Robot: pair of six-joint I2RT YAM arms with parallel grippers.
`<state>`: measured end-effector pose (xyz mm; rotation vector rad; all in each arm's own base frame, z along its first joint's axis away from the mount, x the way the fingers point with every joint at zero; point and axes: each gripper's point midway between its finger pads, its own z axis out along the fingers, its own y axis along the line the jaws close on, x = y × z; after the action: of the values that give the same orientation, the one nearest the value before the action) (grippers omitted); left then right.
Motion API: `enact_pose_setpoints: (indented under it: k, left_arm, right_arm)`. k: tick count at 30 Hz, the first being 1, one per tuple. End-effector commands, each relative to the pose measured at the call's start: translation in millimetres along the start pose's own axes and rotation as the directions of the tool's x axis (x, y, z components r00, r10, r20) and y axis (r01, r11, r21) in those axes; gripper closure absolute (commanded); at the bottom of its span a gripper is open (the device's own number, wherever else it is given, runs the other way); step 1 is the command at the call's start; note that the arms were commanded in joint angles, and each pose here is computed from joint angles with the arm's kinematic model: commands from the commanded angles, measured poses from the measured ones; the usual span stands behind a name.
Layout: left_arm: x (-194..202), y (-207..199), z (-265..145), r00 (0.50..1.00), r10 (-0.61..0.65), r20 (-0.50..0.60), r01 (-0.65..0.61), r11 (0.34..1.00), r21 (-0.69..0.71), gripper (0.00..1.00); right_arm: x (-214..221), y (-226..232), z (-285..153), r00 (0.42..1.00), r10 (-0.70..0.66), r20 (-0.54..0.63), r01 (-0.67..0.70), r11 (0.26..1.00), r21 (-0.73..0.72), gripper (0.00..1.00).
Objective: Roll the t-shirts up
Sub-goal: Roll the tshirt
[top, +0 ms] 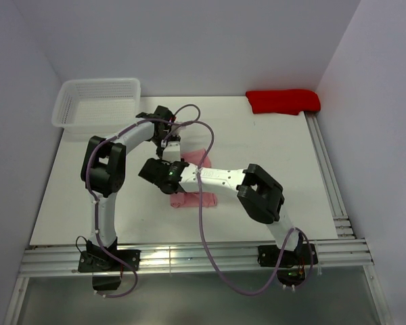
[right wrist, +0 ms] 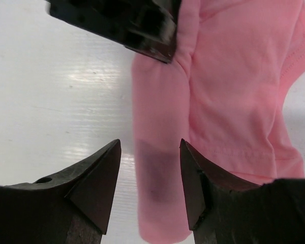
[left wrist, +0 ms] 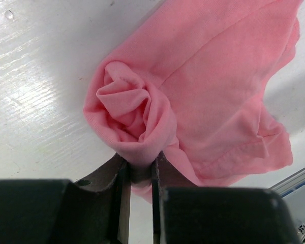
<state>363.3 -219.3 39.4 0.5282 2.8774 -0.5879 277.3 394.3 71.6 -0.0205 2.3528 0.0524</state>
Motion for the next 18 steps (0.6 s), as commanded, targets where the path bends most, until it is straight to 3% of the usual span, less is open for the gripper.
enact_pose_setpoints:
  k: [1, 18]
  left_arm:
    - [-11, 2, 8, 1.0, 0.017, 0.023, -0.016, 1.0, -0.024, 0.81]
    - [-17, -1, 5, 0.999, 0.024, 0.029, -0.023, 0.999, -0.025, 0.75]
  right_arm:
    - [-14, 6, -3, 0.999, -0.015, 0.047, 0.014, 1.0, 0.02, 0.43]
    - [32, -3, 26, 0.998, -0.035, -0.058, 0.039, 0.996, 0.083, 0.42]
